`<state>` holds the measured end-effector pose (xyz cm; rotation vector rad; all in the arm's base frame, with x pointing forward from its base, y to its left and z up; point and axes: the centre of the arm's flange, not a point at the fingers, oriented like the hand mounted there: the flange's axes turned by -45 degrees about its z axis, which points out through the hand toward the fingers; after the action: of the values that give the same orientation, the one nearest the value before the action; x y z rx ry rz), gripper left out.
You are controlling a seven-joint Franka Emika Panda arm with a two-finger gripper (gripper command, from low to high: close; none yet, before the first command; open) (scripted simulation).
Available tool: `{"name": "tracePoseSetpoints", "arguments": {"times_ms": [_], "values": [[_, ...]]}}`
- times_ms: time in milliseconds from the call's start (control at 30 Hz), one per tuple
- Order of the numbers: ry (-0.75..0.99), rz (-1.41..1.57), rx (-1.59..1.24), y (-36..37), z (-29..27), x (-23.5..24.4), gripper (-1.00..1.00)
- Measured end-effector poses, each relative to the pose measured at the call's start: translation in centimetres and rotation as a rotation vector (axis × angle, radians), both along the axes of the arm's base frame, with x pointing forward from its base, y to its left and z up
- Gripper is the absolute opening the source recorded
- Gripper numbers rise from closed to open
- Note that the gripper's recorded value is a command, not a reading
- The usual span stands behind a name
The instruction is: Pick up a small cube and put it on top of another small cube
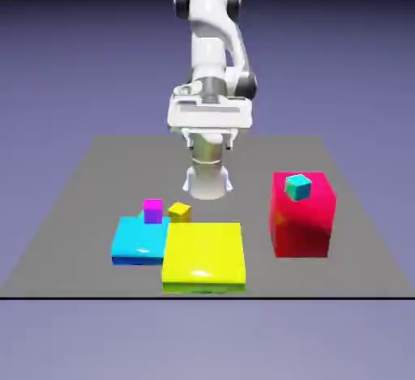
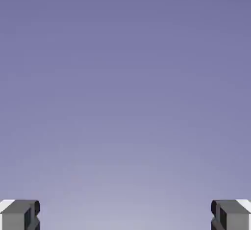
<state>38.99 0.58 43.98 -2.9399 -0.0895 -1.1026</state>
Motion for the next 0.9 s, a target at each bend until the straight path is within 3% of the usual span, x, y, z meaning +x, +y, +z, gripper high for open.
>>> {"name": "tracePoseSetpoints", "arguments": {"times_ms": [233, 500, 900], "values": [[0.489, -0.189, 0.103, -6.0, -13.2, -3.9, 0.0], [0.994, -0.513, 0.241, -11.2, -24.8, -15.2, 0.0], [0.959, -0.538, 0.249, -11.2, -31.1, -16.2, 0.0]]}}
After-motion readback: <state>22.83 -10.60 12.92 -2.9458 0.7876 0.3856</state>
